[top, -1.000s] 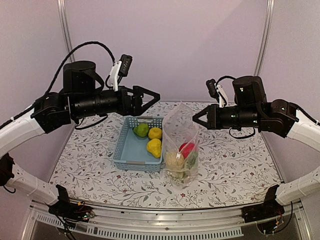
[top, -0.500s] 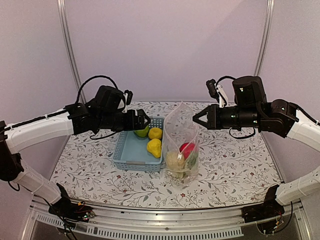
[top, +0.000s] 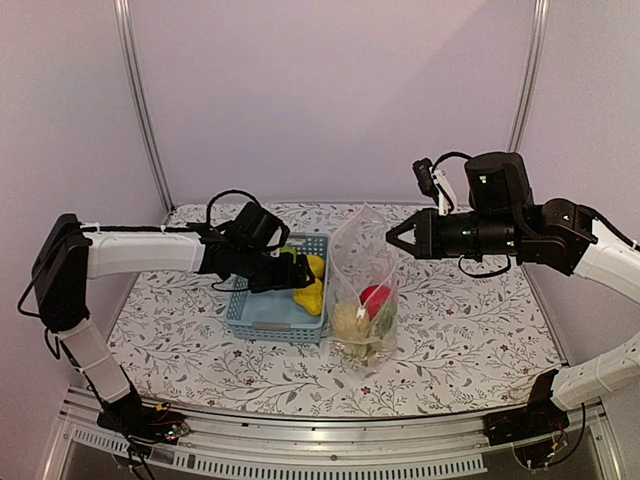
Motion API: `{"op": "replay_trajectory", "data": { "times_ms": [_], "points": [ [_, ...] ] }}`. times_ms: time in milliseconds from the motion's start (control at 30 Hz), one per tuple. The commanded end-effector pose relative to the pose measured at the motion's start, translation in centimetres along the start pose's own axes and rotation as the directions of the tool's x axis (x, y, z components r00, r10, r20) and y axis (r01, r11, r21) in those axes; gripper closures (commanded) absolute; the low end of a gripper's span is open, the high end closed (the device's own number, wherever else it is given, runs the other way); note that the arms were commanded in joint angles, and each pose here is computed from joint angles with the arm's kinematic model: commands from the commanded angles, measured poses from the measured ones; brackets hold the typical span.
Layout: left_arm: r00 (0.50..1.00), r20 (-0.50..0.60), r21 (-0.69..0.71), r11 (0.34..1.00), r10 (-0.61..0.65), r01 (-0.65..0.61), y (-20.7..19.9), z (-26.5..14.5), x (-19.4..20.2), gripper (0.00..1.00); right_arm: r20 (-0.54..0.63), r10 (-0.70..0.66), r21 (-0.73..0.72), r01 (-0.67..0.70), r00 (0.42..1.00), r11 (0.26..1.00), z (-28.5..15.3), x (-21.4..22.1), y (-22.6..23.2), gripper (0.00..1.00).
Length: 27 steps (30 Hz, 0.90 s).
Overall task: Place the food in the zip-top bag and seal the zipper
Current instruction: Pick up the fake fruit from the bin.
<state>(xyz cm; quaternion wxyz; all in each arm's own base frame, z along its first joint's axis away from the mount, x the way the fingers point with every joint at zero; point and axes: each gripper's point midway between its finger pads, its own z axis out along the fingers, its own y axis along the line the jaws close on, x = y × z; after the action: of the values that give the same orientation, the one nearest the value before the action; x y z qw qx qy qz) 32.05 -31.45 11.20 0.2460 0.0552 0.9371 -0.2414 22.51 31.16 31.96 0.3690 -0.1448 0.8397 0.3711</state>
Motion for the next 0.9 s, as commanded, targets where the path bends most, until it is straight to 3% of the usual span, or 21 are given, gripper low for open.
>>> {"op": "replay_trajectory", "data": {
  "times_ms": [0, 467, 867],
  "points": [
    [1.0, -0.022, 0.031, 0.999, 0.011, -0.01, -0.3, 1.9, -0.7, 0.08, 0.01, -0.009, 0.003, 0.009, 1.0, 1.0, -0.6, -0.4, 0.3, 1.0],
    [0.994, -0.097, -0.04, 0.998, 0.044, -0.048, 1.4, 6.0, 0.7, 0.07, 0.008, -0.019, 0.006, 0.019, 1.0, 1.0, -0.7, -0.4, 0.3, 1.0],
    [0.993, -0.106, -0.066, 0.996, 0.046, -0.053, 2.5, 7.3, 0.4, 0.16, -0.001, -0.026, 0.01, 0.026, 1.0, 1.0, -0.5, -0.3, 0.3, 1.0]
  ]
}}
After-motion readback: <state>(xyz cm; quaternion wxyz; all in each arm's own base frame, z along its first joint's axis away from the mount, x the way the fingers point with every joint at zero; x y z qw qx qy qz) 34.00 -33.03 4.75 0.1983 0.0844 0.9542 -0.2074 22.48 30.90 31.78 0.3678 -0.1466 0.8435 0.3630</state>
